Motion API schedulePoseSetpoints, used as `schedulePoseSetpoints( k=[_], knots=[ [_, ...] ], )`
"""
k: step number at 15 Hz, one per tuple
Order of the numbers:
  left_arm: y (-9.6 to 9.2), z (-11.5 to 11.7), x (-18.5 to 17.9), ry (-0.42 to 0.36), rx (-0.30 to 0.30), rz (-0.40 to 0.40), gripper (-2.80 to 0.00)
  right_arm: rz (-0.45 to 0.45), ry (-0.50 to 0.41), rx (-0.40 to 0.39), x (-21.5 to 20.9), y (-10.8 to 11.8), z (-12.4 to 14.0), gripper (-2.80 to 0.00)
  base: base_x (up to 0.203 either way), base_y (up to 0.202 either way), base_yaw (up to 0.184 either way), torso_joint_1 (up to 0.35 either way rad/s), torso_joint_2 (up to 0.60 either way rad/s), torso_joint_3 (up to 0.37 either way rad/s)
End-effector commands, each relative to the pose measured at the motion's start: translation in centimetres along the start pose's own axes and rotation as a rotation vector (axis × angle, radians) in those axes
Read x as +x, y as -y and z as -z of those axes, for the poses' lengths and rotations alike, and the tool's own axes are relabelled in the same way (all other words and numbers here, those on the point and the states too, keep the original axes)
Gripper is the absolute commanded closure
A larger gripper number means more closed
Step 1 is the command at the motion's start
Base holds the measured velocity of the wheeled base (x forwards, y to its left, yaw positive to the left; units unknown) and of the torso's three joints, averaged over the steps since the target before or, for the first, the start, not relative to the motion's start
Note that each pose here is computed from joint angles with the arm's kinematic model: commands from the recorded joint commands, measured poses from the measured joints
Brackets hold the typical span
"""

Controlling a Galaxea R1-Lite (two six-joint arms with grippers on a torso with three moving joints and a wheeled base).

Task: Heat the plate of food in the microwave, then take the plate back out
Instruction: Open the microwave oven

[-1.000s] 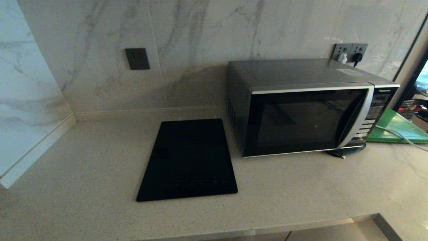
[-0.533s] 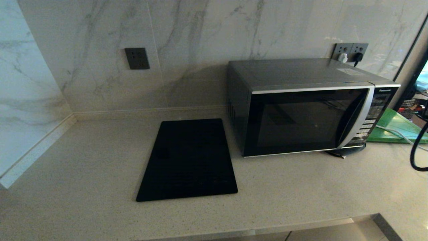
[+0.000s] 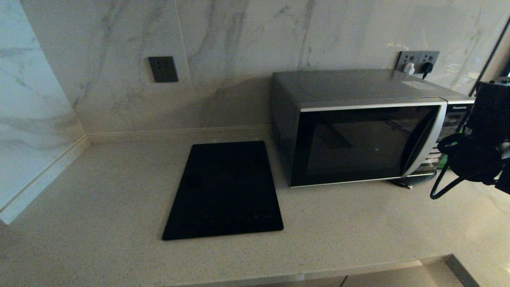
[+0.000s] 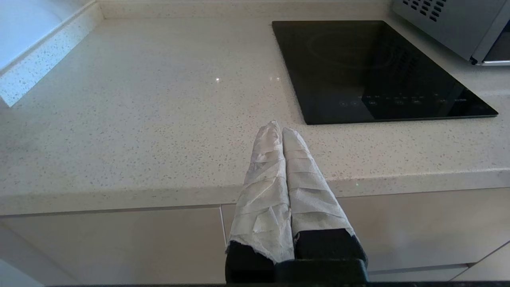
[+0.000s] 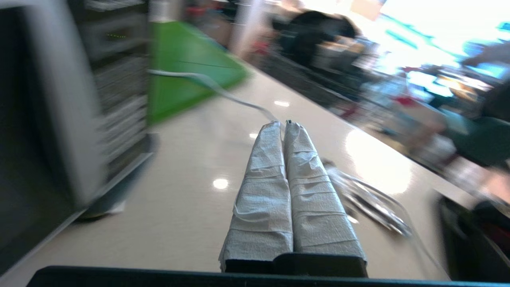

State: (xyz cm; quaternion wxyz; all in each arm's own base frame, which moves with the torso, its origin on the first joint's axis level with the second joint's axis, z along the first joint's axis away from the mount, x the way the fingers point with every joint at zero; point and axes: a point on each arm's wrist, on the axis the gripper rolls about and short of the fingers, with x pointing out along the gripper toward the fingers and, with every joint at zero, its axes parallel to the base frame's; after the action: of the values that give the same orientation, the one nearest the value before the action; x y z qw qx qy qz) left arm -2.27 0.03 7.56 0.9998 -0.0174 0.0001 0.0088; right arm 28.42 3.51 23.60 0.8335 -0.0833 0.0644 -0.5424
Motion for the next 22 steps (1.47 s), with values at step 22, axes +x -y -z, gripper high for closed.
schedulePoseSetpoints(
  k=[22],
  knots=[
    [0.0,0.0,0.0,0.000,0.000,-0.001,0.00,0.151,-0.017,-0.060,1.1,-9.5,5.5,0.00,0.000,0.000,0.000,0.000,0.00,0.000]
  ],
)
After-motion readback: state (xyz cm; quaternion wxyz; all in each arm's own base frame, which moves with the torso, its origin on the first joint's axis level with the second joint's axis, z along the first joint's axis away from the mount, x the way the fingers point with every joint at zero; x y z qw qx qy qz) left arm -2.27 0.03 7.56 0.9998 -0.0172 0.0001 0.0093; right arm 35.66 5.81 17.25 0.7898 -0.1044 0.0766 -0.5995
